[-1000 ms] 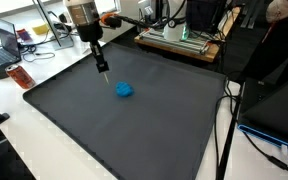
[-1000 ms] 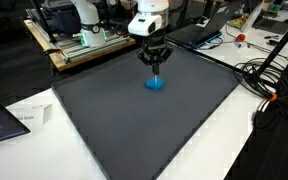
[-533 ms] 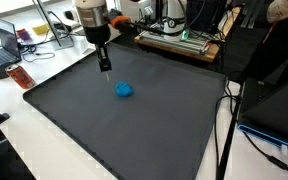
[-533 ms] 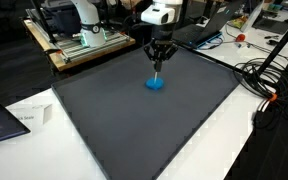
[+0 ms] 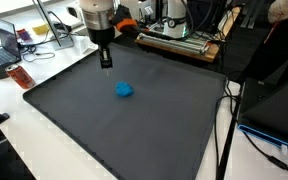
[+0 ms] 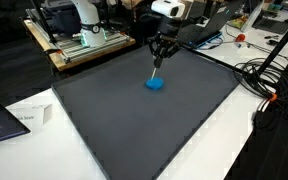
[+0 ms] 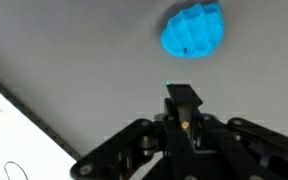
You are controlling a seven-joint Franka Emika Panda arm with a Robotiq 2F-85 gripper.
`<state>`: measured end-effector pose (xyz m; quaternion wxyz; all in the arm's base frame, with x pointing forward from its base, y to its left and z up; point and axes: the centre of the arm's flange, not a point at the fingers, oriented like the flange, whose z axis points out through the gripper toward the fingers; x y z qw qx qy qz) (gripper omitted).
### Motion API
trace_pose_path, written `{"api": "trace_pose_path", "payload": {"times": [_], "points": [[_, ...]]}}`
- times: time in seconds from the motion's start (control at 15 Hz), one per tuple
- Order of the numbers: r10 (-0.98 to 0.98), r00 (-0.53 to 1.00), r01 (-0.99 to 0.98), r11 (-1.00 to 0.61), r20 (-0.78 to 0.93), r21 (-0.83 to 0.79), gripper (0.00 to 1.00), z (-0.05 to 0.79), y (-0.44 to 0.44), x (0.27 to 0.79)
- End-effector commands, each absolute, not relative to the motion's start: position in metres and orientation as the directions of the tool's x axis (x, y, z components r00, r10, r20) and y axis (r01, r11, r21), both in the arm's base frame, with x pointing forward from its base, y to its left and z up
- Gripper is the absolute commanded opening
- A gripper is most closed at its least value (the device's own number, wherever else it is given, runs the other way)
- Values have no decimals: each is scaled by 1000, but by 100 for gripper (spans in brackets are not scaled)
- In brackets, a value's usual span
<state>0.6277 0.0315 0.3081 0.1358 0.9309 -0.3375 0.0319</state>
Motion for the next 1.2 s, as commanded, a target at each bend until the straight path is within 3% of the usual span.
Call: {"api": "trace_pose_path", "payload": {"times": [0.0,1.13], "points": [[-636,747,-662,-683,192,310,3,300,50,645],[-661,654,-736,-443,369,511,3,225,113,683]]}}
